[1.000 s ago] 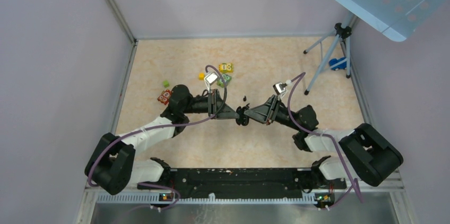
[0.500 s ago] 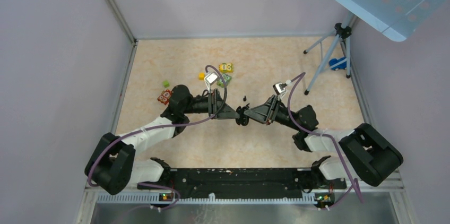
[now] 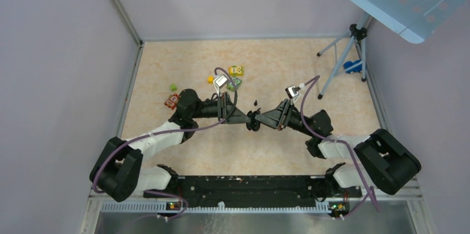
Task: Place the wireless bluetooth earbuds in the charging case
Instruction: Pass from the right arm to the left
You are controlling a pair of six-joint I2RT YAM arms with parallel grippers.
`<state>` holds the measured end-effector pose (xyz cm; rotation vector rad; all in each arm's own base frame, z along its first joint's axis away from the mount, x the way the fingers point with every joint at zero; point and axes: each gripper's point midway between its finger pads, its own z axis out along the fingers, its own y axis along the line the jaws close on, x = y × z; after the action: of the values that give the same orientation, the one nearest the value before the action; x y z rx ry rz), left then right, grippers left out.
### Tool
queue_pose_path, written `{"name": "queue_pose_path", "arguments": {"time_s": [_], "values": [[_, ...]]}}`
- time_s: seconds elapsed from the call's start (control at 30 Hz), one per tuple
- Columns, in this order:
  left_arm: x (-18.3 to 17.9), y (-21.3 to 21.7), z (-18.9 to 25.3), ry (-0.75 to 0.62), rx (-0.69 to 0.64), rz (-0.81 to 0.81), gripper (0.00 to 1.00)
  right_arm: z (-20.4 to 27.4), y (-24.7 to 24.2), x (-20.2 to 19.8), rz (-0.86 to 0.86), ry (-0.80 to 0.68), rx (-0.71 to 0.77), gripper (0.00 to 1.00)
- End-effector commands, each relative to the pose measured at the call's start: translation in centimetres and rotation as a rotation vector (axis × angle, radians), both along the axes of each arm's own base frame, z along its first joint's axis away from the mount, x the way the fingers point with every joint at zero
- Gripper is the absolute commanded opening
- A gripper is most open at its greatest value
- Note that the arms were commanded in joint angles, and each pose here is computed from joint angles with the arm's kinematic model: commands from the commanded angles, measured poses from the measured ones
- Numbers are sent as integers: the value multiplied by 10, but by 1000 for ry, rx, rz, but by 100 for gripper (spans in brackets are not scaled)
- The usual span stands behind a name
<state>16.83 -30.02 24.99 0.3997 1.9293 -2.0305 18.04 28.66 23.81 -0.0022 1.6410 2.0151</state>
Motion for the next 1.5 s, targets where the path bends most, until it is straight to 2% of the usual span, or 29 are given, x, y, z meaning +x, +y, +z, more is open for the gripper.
{"name": "queue_pose_path", "arguments": {"time_s": [0.0,0.3,0.5,0.67,0.8,0.87,0.93,1.0,1.03,1.1,1.3,1.47], "values": [[-3,0,8,-49,-35,-4,40,21,0,-5,6,-83,55,0],[-2,0,9,-45,-40,-1,29,20,0,-5,6,-82,55,0],[-2,0,9,-43,-40,2,16,18,0,-4,6,-73,49,0],[1,0,3,-35,-12,10,2,14,2,-2,3,-59,30,37],[3,0,-3,-35,31,21,0,5,2,2,-22,-43,-29,53],[7,2,-5,-44,55,40,0,-1,2,6,-49,-38,-81,57],[11,4,-7,-57,81,58,0,-9,0,12,-85,-27,-158,59],[16,6,-10,-57,110,78,0,-22,-6,18,-138,5,-277,65],[18,8,-11,-59,124,85,0,-15,-11,24,-184,-28,-307,69],[21,10,-14,-63,147,96,0,-40,-29,31,-268,44,-495,75],[27,14,-24,-63,212,117,0,-63,-121,44,-629,176,-910,74],[27,14,-31,-61,218,115,0,-83,-215,28,-933,343,-1192,68]]}}
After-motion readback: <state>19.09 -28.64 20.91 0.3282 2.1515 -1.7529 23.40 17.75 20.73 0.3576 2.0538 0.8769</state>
